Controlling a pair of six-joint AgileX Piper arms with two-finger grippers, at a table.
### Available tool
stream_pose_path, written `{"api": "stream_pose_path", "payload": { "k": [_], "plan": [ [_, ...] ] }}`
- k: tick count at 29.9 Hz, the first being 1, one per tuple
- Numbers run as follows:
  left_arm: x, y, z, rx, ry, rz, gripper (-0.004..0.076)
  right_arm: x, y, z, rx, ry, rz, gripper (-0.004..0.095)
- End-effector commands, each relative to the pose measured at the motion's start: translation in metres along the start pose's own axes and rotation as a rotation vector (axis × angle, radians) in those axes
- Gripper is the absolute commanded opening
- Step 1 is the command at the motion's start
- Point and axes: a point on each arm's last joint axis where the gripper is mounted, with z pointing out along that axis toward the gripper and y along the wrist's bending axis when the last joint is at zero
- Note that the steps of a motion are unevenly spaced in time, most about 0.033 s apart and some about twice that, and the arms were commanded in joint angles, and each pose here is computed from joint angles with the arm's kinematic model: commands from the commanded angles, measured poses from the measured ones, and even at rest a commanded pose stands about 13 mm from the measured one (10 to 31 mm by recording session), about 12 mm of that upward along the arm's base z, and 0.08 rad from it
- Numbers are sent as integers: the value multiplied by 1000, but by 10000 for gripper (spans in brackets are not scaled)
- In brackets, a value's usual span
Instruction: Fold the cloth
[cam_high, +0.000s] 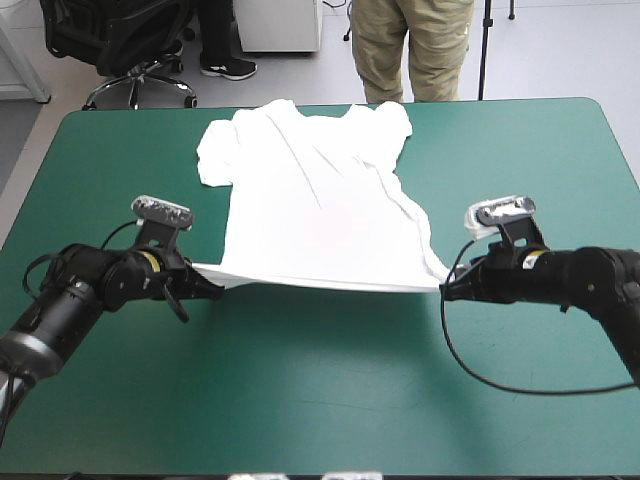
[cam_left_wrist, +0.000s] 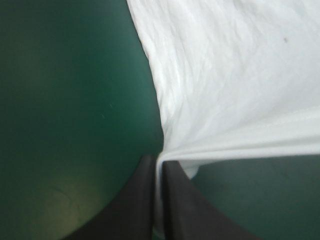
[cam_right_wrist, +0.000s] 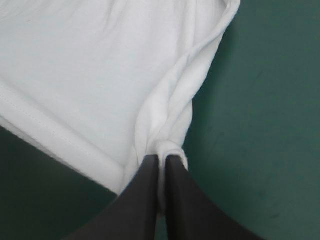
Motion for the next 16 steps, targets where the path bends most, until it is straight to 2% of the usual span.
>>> {"api": "stream_pose_path", "payload": {
  "k": [1, 10, 16],
  "plan": [
    [22, -1, -14, 2, -53, -9, -9, 22, 4, -19, 14, -26, 17, -12],
    [73, -5, -14, 25, 112, 1, -9, 80, 4, -2, -6, 151, 118, -12],
    [92, -12, 0, 94, 166, 18, -9, 95, -2, 13, 16, 149, 141, -12]
  ]
}}
